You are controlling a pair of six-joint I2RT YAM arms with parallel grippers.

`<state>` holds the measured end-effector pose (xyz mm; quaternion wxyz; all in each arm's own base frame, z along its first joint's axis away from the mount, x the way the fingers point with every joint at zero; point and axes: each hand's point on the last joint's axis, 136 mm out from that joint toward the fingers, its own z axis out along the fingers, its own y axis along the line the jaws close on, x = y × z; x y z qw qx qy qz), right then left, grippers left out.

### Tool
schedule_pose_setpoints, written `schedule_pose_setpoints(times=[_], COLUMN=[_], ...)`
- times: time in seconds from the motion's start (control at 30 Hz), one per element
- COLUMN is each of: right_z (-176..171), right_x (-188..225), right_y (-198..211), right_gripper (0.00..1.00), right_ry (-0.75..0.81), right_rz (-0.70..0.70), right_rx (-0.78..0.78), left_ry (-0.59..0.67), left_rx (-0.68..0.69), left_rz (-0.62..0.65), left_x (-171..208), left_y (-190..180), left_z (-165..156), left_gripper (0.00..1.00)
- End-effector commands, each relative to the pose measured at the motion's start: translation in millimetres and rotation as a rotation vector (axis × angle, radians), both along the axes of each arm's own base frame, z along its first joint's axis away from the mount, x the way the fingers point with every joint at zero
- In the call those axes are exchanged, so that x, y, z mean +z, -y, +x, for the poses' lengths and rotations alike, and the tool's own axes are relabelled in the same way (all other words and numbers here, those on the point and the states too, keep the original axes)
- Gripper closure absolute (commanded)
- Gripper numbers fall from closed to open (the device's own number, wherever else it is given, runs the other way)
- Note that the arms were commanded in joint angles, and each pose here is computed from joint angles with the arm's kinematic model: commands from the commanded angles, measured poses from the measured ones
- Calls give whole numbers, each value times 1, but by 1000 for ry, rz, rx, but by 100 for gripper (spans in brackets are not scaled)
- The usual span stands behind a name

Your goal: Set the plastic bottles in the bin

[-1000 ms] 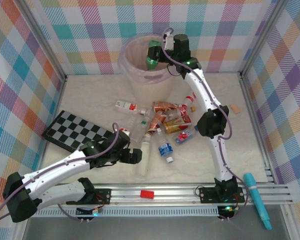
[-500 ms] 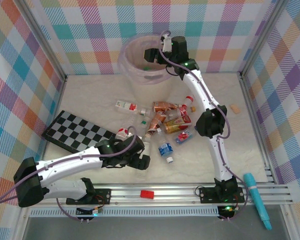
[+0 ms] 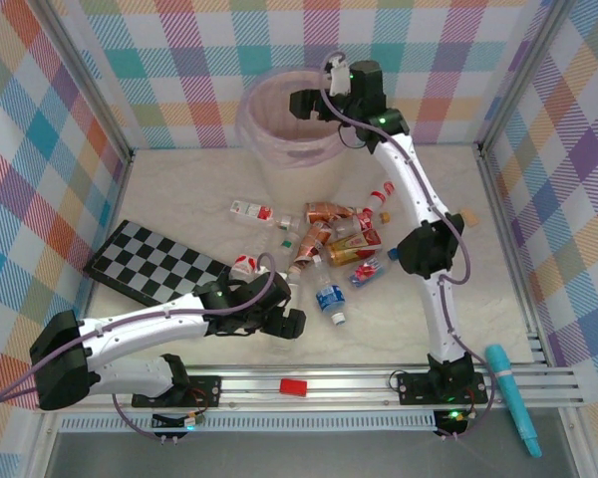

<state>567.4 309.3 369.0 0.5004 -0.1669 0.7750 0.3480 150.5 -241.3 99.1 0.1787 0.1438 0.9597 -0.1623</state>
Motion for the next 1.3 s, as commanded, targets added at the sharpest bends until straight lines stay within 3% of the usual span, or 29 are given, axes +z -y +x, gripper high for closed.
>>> schedule_pose_setpoints(times=[0.0,0.33,0.7,1.1,1.27], right_z=[-48,-107,-185,-266,-285], right_x=[67,73,1,-102,-120], right_y=[21,56,118,174,191], right_gripper=[1,1,0,0,0], right_ry=[91,-3,-198,-426,-473], right_rz=[-43,-95,-104,-156,-171], right_rx=[4,-33,-165,-315,-358], left_ry=[-39,-67,-88,-88,-73], left_rx=[-3,-35,-58,-59,-77], left_rz=[-7,19,39,121,138], left_x=[-14,-31,-52,-56,-45], left_y=[3,10,16,14,17], left_z=[-7,-9,-9,-3,1], left_gripper=[0,0,5,35,39])
